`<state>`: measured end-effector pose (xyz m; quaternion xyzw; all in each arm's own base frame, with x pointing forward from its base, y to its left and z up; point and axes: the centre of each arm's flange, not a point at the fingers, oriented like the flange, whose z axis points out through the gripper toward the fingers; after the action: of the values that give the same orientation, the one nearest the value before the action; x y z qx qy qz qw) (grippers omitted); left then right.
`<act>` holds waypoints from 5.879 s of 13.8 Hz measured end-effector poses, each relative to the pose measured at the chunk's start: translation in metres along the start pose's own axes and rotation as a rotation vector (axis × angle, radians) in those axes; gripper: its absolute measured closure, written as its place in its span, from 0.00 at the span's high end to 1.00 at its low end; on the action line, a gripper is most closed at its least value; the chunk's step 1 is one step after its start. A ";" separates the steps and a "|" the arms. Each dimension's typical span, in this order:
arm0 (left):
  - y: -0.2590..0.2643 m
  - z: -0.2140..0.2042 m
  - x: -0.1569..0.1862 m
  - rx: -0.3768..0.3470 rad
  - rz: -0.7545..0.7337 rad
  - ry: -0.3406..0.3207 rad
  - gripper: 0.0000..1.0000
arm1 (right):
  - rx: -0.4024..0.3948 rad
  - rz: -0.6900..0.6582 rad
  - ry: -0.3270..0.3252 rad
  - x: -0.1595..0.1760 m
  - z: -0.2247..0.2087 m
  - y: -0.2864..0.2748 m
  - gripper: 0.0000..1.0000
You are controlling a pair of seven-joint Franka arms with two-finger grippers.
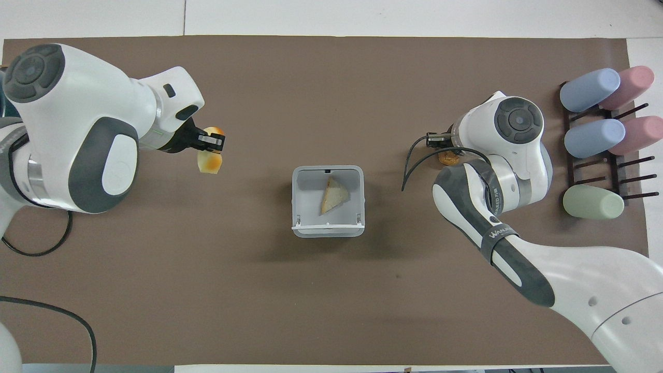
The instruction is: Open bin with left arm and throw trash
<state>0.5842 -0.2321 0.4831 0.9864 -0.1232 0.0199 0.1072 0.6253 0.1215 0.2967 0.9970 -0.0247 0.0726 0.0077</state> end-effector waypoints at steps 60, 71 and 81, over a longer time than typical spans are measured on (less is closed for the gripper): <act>-0.098 -0.164 -0.077 0.199 -0.098 -0.070 1.00 | 0.196 0.070 -0.056 -0.081 -0.147 -0.178 1.00; -0.094 -0.162 -0.080 0.199 -0.094 -0.090 1.00 | 0.116 0.088 -0.079 -0.025 -0.195 0.034 1.00; -0.093 -0.163 -0.081 0.199 -0.093 -0.090 1.00 | 0.014 0.060 -0.097 -0.014 -0.274 0.059 1.00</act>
<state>0.5271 -0.0894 0.6173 0.9967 -0.0796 -0.0171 0.0038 0.5691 0.0681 0.5669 0.9982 -0.0543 0.0245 -0.0025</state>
